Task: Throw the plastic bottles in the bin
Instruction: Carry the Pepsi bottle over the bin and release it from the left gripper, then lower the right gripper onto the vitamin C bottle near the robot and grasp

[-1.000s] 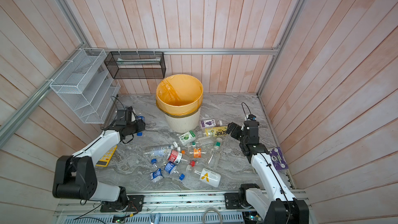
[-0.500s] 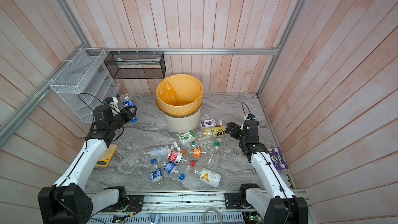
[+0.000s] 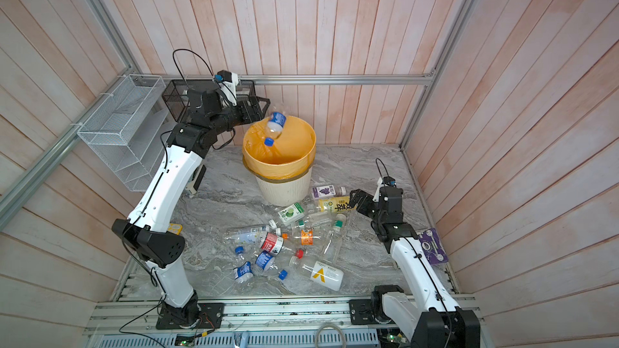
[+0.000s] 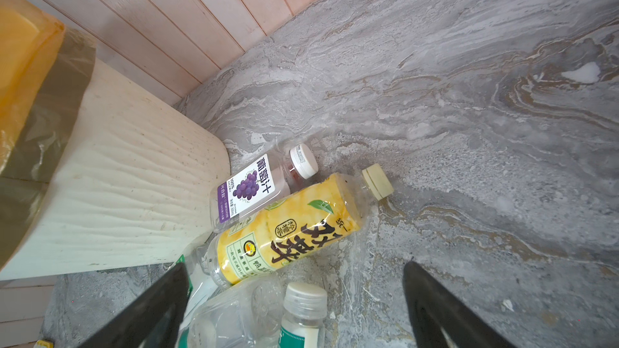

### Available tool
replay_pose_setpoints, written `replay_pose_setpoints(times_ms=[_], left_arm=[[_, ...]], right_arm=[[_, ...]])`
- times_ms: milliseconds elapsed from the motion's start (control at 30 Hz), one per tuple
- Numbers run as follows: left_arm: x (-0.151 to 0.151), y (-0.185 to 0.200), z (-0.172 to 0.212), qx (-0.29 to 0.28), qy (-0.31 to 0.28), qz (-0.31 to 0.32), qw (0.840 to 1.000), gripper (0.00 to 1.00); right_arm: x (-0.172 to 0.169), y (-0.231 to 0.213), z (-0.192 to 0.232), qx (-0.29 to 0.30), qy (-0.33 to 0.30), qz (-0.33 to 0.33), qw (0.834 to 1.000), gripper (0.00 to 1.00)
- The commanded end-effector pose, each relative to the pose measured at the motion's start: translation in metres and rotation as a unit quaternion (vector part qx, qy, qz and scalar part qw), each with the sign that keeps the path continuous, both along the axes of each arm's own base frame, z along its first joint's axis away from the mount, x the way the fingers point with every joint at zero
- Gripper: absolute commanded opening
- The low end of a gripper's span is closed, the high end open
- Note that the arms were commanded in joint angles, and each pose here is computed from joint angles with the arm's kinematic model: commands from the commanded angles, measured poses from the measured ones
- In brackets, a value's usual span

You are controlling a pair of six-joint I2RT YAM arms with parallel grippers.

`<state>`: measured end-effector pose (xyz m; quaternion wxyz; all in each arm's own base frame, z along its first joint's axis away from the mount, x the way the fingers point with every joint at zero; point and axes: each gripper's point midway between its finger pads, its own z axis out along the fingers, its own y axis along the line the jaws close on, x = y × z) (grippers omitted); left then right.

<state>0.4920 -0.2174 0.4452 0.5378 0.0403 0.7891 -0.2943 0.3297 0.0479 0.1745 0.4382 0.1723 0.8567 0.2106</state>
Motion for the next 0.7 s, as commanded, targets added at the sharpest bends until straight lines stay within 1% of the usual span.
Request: replay_pose_setpoints(times_ms=[0,167,267,333,400,467,533,567,667], left_arm=[[-0.017,0.018,0.002,0.024,-0.009,0.029,0.999,1.00],[-0.044,0.038,0.005,0.037,-0.039,0.061,0.997,1.00],[-0.064,0.055,-0.006,0.047,-0.058,0.088,0.993,1.00],[-0.078,0.072,-0.022,0.056,-0.065,0.119,0.989,1.00],[-0.091,0.090,-0.049,0.077,-0.060,0.149,0.984,1.00],[-0.106,0.101,-0.085,0.107,-0.040,0.155,0.981,1.00],[-0.122,0.102,-0.118,0.134,-0.010,0.132,0.982,1.00],[-0.131,0.102,-0.138,0.142,0.016,0.123,0.982,1.00],[-0.157,0.096,-0.180,0.139,0.065,0.097,0.983,0.99]], right_arm=[[-0.004,-0.006,0.000,-0.011,0.002,-0.008,1.000,0.99],[-0.005,-0.009,-0.008,-0.014,0.016,-0.019,1.000,0.99],[-0.004,-0.009,-0.016,-0.008,0.026,-0.023,0.999,0.99],[-0.003,-0.006,-0.018,-0.001,0.027,-0.018,0.999,0.99],[-0.003,-0.003,-0.020,0.004,0.030,-0.012,0.999,0.99],[-0.004,-0.003,-0.023,0.006,0.036,-0.011,0.999,0.99],[-0.006,-0.003,-0.027,0.005,0.044,-0.012,0.999,0.99],[-0.006,-0.004,-0.028,0.005,0.045,-0.013,0.999,0.99],[-0.007,-0.003,-0.034,0.012,0.052,-0.015,0.998,0.99]])
